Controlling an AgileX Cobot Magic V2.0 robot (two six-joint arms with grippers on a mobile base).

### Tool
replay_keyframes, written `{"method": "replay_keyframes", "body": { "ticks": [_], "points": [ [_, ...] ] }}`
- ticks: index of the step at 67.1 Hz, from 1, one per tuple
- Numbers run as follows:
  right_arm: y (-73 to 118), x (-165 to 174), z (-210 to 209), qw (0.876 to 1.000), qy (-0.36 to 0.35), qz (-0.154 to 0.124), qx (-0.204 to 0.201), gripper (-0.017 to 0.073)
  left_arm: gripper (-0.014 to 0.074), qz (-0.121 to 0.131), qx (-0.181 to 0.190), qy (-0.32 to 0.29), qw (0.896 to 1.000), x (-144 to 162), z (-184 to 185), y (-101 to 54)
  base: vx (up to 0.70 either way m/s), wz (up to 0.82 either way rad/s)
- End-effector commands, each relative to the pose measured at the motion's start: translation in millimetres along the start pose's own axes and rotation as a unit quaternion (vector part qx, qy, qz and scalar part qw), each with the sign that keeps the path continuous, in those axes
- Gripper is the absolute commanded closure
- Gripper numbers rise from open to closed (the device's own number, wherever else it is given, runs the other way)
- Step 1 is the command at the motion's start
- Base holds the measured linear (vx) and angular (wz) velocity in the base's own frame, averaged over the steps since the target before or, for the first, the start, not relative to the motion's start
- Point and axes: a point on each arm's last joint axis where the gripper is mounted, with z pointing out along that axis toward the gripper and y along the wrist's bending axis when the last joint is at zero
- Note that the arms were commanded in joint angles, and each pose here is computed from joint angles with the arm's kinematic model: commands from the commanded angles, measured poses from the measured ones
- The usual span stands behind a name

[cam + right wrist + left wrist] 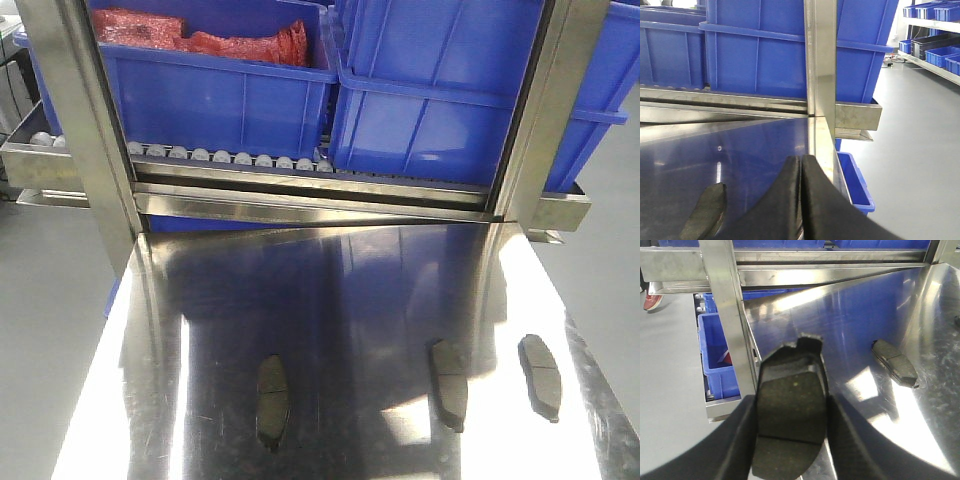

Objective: Move and align brake pads A on conveyor

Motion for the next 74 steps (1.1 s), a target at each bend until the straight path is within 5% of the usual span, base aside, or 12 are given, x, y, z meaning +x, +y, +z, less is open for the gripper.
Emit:
{"method": "replay_keyframes", "body": {
  "ticks": [1,21,37,64,74],
  "points": [
    [0.0,-4.9,-0.7,0.999,-0.042,-0.01,0.001,0.0566,0.06,0.002,0.004,-0.048,0.999,-14.1,-3.7,-0.5,0.0,0.0],
    [0.4,-11.5,-1.5,0.997,-0.073,-0.001,-0.002,0.0566,0.06,0.002,0.004,-0.049,0.999,-14.1,-3.7,-0.5,0.0,0.0],
    [1.3,-52.5,-13.1,0.991,-0.128,0.049,-0.009,0.0566,0.06,0.002,0.004,-0.049,0.999,-14.2,-3.7,-0.6,0.0,0.0],
    [0.5,-136.5,-20.1,0.997,-0.074,0.014,0.012,0.0561,0.06,0.002,0.004,-0.049,0.999,-14.2,-3.7,-0.6,0.0,0.0],
    [0.5,-152.5,-2.1,0.999,-0.029,0.014,0.016,0.0476,0.06,0.002,0.004,-0.049,0.999,-14.2,-3.7,-0.6,0.0,0.0]
  ]
}}
